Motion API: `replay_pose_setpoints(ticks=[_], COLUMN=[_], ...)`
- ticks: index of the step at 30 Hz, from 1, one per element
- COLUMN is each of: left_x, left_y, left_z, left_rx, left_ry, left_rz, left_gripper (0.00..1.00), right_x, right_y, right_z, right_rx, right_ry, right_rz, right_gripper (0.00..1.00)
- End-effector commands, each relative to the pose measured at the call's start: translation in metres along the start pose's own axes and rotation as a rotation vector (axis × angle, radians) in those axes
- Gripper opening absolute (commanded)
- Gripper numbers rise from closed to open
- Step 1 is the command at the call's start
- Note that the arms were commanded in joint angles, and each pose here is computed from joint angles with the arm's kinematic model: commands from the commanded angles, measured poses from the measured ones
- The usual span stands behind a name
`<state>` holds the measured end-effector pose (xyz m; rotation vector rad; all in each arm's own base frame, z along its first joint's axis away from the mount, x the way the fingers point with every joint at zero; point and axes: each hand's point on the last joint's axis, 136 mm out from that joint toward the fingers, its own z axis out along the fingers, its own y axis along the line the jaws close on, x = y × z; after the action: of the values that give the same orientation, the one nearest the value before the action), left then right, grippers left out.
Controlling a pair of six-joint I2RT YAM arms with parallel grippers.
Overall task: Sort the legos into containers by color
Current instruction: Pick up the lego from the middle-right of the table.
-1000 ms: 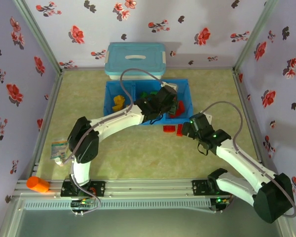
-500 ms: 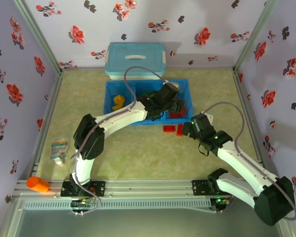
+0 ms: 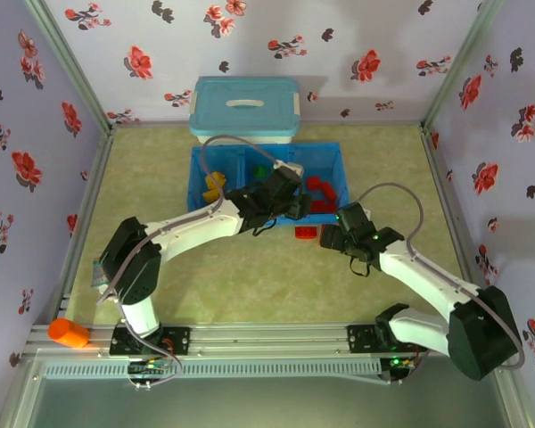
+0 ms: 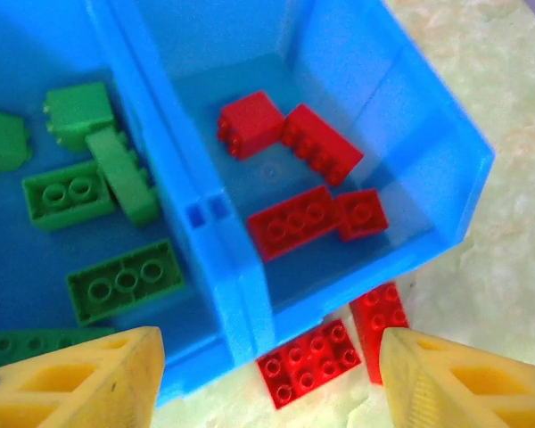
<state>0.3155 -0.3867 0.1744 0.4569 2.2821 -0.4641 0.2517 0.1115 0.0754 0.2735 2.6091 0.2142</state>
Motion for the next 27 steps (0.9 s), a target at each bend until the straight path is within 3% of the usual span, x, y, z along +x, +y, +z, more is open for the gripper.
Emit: replay_pose_setpoints(ticks=[1, 13, 22, 27], left_x=[0.002, 0.066, 0.088, 0.09], left_y=[0.004, 0.025, 0.03, 0.032], left_z=[-0.012, -0.021, -0.023, -0.024], left_rx=[0.0, -0.052, -0.065, -0.069], left_ry=[-0.046, 0.012, 0.035, 0.029], left_rz=[-0.045, -0.077, -0.088, -0.085], left_gripper=[0.64, 0.63, 0.62, 0.61], right_x=[-0.017, -0.021, -0.008, 0.006], right_y=[0.019, 0.031, 0.035, 0.028], right_z=[0.0, 0.032, 0.064, 0.072], right_rx=[-0.054, -0.016, 0.008, 0.032], right_ry=[-0.015, 0.053, 0.137, 0.183], right_rz=[-0.007, -0.043, -0.043, -0.044], right_gripper=[0.8, 0.67, 0.62, 0.41])
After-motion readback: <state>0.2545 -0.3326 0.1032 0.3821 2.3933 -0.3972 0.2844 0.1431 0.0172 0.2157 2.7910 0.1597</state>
